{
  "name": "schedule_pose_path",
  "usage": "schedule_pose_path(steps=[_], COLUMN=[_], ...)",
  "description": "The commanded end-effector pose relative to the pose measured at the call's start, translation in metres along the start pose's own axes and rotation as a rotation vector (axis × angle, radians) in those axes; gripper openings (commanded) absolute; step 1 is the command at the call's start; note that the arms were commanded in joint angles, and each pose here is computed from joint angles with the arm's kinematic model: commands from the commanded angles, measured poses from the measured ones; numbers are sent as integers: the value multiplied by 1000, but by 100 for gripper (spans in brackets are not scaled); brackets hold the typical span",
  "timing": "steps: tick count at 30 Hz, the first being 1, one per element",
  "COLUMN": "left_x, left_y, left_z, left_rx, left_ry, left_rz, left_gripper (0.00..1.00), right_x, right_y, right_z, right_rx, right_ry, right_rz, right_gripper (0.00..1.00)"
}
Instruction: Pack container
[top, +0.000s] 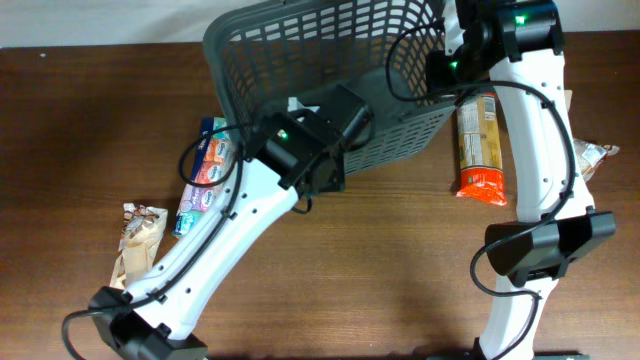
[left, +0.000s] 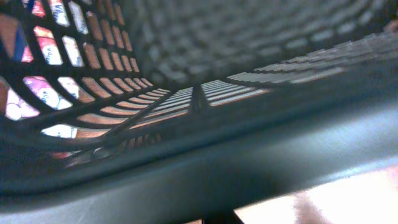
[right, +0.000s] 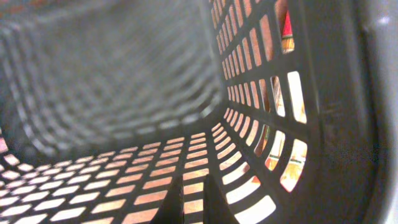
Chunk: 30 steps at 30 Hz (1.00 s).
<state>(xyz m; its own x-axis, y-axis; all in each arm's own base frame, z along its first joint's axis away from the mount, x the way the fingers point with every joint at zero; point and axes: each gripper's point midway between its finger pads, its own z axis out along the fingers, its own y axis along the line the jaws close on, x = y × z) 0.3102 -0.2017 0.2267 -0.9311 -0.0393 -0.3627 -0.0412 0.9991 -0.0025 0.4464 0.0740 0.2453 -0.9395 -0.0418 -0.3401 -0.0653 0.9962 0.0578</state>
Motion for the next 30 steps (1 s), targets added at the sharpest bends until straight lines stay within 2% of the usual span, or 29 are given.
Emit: schedule_pose_path(steps=[1,17,23,30], left_x=[-14,-40,-43,-42], left_y=[18,79,86,84], left_z=[5,16,17,15], left_rx=[-28,-99,-105,-99], left_ry=[-9,3,3,4], left_rz=[-34,-102,-115,-64], left_gripper=[2,2,2,2], right_x=[5,21,24,24], right_y=[1,0,0,0], right_z=[1,0,-1,-4], right_rx=[9,16,17,16], right_ry=[21,87,100,95], right_rz=[-10,-9,-8,-9], right_gripper=[4,4,4,4])
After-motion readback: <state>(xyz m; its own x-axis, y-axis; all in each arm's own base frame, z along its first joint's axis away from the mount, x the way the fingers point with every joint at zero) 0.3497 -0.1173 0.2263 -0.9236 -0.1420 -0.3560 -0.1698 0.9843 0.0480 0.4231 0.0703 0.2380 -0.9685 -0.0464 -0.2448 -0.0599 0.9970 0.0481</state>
